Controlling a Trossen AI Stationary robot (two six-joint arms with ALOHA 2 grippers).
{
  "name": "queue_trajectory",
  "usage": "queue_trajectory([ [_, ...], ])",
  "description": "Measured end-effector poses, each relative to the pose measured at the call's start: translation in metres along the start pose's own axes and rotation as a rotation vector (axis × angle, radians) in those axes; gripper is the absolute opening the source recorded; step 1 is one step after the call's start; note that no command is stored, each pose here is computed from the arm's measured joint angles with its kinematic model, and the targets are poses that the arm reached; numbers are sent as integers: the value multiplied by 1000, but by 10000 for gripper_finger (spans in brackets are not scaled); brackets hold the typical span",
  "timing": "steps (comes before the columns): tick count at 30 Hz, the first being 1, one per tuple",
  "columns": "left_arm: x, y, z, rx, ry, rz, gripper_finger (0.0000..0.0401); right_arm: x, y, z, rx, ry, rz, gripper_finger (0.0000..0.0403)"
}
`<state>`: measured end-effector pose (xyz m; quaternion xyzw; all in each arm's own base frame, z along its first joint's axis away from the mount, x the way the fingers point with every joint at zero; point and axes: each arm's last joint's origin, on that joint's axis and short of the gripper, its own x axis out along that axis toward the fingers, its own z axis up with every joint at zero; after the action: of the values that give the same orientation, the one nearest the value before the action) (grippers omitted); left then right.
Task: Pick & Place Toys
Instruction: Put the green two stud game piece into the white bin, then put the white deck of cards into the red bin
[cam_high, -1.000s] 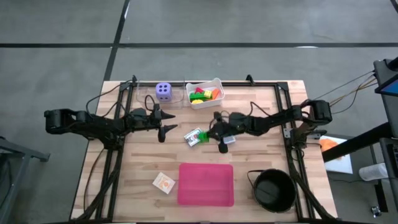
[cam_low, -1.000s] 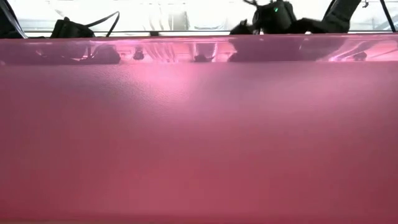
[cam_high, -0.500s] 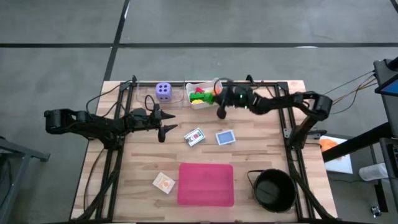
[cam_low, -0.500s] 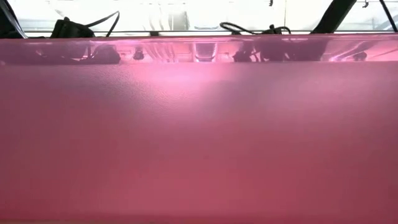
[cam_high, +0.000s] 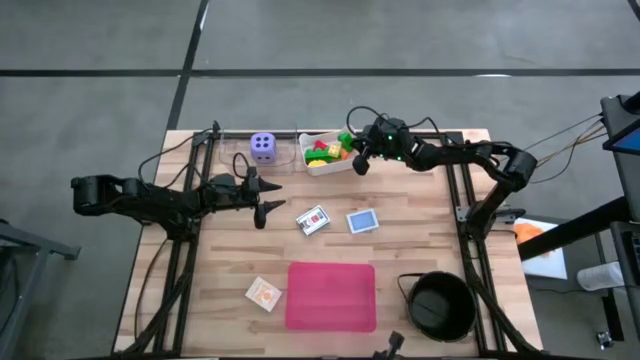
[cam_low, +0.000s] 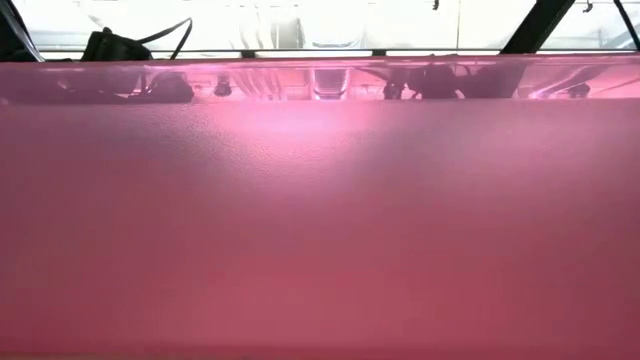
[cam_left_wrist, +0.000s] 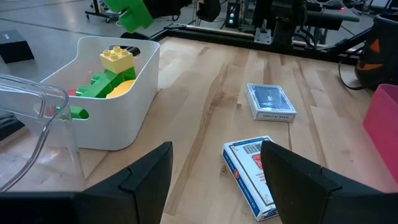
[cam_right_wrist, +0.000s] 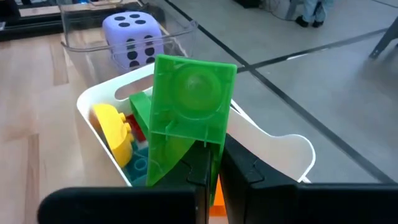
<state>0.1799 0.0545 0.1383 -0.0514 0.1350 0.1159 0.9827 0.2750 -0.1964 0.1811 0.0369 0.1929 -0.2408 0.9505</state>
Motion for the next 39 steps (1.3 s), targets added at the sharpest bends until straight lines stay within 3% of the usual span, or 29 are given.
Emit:
queue_trajectory([
  [9, 0, 0, 0, 0, 0, 0, 245, 0, 0, 0, 7, 0, -3, 28],
  [21, 0, 0, -1, -1, 6, 0, 245, 3, -1, -5, 25, 20, -37, 199],
  [28, 0, 0, -1, -1, 10, 1, 245, 9, -1, -11, 37, 36, -25, 256],
  [32, 0, 0, -1, -1, 10, 1, 245, 11, 4, -8, 26, -20, 14, 266],
  [39, 0, 0, -1, 0, 10, -1, 245, 5, 26, 4, -35, -250, 160, 267],
])
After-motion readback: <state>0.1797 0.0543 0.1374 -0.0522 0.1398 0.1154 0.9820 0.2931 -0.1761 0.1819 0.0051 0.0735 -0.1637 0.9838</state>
